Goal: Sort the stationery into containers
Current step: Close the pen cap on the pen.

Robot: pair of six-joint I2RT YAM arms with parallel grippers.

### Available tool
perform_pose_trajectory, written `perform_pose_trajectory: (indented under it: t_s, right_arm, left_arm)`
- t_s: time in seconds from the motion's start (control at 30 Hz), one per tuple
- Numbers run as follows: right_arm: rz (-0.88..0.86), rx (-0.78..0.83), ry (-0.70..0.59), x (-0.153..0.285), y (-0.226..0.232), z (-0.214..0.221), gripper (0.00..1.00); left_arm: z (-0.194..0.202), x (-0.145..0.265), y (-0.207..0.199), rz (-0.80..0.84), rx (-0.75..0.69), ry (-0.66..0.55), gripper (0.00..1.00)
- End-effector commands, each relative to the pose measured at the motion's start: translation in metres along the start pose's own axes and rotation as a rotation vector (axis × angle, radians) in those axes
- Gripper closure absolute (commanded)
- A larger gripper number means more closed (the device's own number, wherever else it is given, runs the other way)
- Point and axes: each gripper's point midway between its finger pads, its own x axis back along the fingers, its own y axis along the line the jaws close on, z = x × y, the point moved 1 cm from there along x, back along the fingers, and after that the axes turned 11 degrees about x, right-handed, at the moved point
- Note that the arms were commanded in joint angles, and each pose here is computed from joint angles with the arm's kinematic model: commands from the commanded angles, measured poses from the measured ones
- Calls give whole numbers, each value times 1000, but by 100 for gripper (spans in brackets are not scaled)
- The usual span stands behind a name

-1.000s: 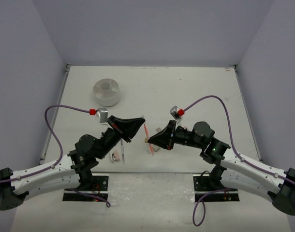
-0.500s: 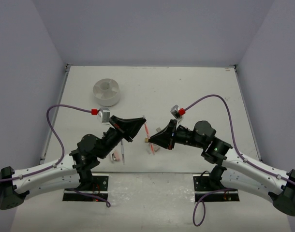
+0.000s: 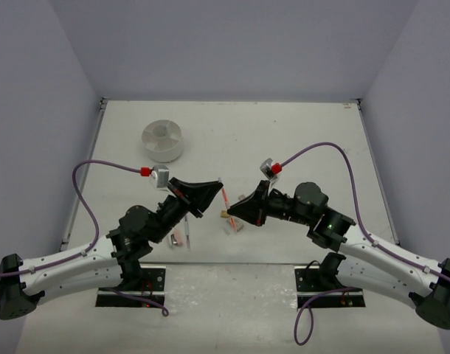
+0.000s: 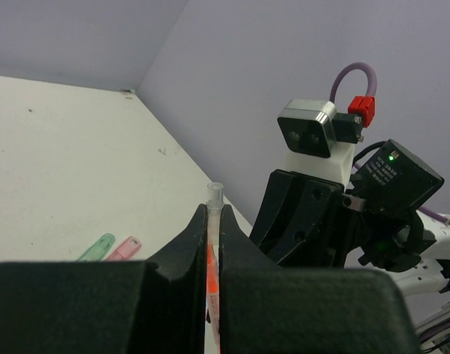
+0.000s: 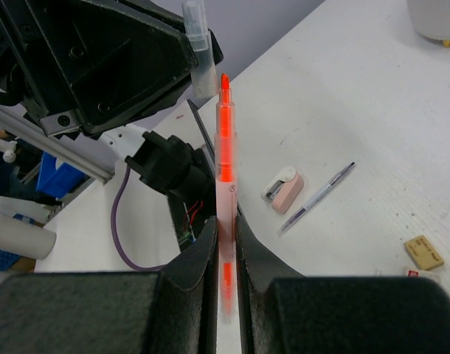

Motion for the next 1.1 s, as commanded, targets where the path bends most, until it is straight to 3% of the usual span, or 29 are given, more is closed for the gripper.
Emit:
perform_pose_trajectory:
  t_s: [0.0, 1.07]
  right_arm:
    - [-28, 30, -46, -1, 10, -21, 100]
    - [-77, 14, -24, -7, 19, -25, 100]
  left_arm:
    - [-18, 3, 0, -18, 16, -73, 100]
    - [-26, 1, 0, -38, 14, -107, 100]
